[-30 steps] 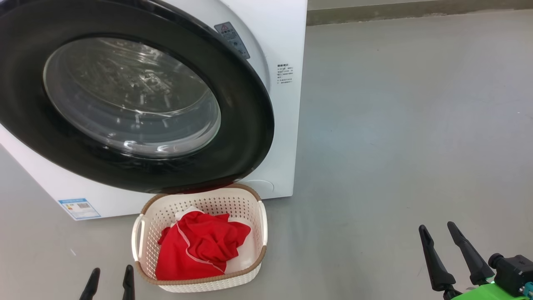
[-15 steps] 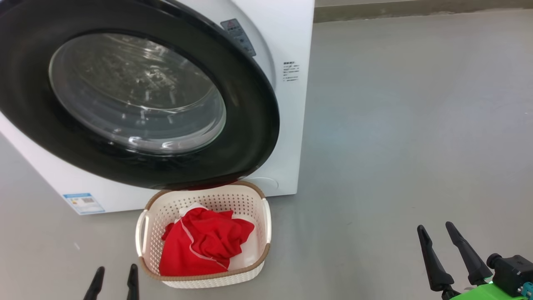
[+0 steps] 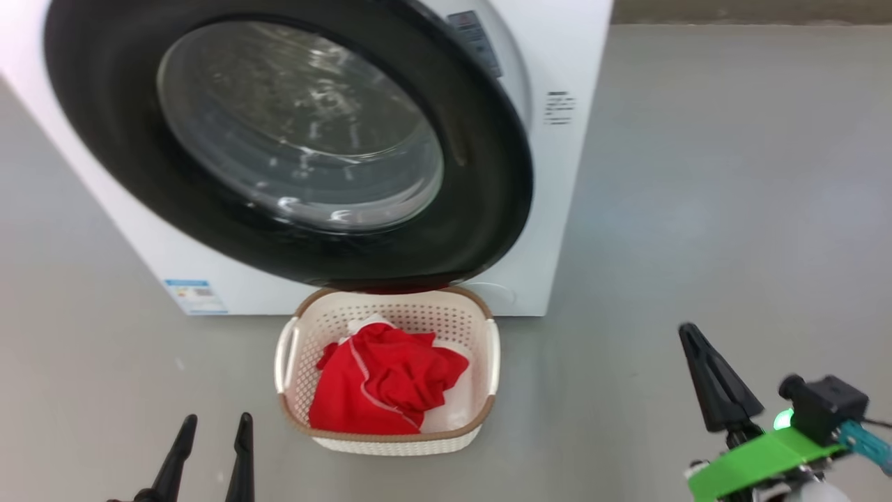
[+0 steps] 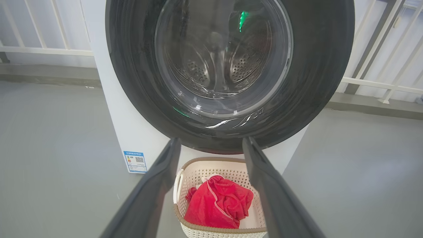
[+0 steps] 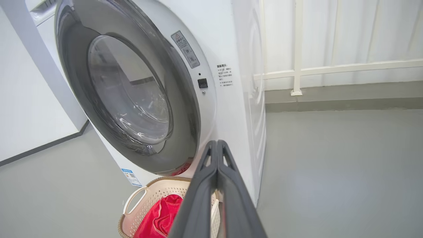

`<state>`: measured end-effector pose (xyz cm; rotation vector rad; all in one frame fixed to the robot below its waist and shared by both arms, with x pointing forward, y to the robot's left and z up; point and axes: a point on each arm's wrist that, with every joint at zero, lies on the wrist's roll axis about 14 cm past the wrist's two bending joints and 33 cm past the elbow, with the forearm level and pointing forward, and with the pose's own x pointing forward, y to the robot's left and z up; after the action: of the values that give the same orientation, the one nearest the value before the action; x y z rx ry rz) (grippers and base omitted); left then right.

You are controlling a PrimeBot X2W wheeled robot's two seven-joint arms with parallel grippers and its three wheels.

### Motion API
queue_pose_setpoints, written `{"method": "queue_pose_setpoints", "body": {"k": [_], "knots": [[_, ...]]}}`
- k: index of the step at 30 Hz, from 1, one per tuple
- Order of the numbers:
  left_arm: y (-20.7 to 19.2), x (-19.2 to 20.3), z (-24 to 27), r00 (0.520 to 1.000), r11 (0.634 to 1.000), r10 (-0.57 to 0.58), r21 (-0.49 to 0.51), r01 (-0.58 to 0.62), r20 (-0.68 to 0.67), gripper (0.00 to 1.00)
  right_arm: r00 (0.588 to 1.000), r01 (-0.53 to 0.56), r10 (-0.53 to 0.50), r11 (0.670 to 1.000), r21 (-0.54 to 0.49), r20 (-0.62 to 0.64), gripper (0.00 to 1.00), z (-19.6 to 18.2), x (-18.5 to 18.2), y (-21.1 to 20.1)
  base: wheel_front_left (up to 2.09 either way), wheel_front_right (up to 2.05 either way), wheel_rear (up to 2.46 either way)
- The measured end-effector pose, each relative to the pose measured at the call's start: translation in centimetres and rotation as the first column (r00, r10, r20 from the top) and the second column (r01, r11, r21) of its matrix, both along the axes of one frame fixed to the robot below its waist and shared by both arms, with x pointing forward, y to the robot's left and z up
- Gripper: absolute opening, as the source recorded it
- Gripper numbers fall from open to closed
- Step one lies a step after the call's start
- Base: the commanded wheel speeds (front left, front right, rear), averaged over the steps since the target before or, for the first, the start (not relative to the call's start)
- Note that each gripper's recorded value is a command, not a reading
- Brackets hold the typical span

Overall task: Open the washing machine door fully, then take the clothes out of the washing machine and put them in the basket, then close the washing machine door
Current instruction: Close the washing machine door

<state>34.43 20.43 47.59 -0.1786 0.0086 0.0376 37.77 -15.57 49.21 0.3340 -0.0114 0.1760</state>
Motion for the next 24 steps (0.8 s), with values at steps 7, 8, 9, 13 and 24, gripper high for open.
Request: {"method": "queue_pose_setpoints", "body": {"k": [7, 8, 9, 13, 24], "knots": [[1.4, -1.1, -0.1, 0.998, 0.998, 0.057, -0.035, -0.057, -0.003, 1.00, 0.984, -0.151, 0.151, 0.989, -0.005, 0.091, 0.00, 3.0, 3.8, 5.1, 0.00, 0.00, 0.00], [1.7, -1.1, 0.0, 0.998, 0.997, 0.065, -0.037, -0.065, 0.001, 1.00, 0.980, -0.171, 0.171, 0.985, -0.006, 0.100, 0.00, 3.4, 4.3, 5.8, 0.00, 0.00, 0.00], [1.9, -1.1, 0.1, 0.997, 0.997, 0.073, -0.040, -0.073, 0.002, 1.00, 0.976, -0.190, 0.190, 0.982, -0.007, 0.109, 0.00, 3.7, 4.8, 6.5, 0.00, 0.00, 0.00], [1.9, -0.7, -0.1, 0.997, 0.996, 0.078, -0.047, -0.078, -0.005, 1.00, 0.962, -0.240, 0.236, 0.971, 0.009, 0.137, 0.00, 4.8, 7.2, 8.5, 0.00, 0.00, 0.00], [1.8, 2.7, -0.2, 0.997, 0.994, 0.073, -0.085, -0.074, -0.006, 1.00, 0.940, -0.329, 0.327, 0.944, -0.002, 0.100, 0.00, 2.8, 13.0, 12.0, 0.00, 0.00, 0.00]]}}
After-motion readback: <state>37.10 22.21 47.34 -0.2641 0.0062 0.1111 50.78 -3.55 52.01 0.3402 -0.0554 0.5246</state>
